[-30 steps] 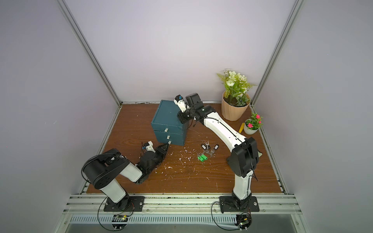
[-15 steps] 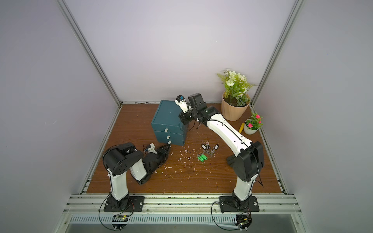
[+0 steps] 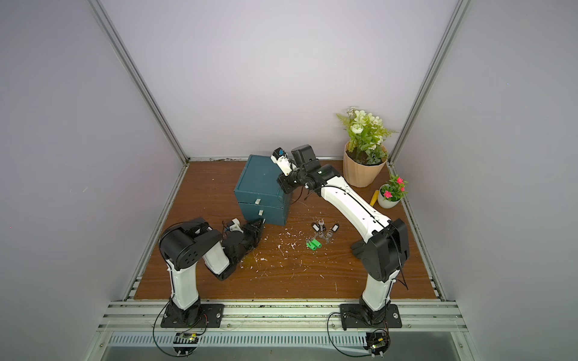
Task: Take the keys out of the drawer
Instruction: Open the drawer in the storage box.
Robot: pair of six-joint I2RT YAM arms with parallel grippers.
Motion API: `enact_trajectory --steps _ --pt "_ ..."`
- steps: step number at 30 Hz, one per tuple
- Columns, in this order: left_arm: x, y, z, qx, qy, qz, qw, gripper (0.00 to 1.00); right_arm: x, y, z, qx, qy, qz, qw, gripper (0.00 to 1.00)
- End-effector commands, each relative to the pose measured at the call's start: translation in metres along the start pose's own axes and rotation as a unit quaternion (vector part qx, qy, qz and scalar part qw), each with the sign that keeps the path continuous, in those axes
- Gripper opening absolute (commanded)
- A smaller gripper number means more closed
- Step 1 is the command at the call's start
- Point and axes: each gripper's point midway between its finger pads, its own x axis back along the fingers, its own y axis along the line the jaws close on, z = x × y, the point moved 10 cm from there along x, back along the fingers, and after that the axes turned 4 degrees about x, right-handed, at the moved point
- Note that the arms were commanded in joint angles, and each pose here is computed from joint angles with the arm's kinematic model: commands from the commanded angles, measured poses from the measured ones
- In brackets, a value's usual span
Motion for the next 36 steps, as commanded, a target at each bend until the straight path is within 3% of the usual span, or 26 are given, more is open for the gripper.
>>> enact_trajectory --steps 1,6,22,31,36 --pt "-0.004 0.005 -0.007 -0.006 -0.01 -0.018 1.0 0.19 0.02 0.001 -0.01 0.01 -0.026 0.001 1.0 0.11" --pt "0.001 0.003 -0.009 -0.011 -0.008 -0.022 1.0 0.01 0.017 -0.001 -0.01 0.003 -0.026 0.0 1.0 0.11" --pt "0.07 0.027 -0.006 0.027 0.081 -0.119 0.989 0.0 -0.022 -0.017 -0.02 -0.023 -0.01 0.015 1.0 0.09" --pt "0.108 0.039 -0.011 0.033 0.083 -0.188 0.978 0.0 -0.034 -0.018 -0.022 -0.024 -0.005 0.016 1.0 0.07" --pt "0.114 0.029 -0.015 -0.004 0.051 -0.238 0.97 0.0 -0.038 -0.018 -0.023 -0.024 -0.006 0.013 1.0 0.07"
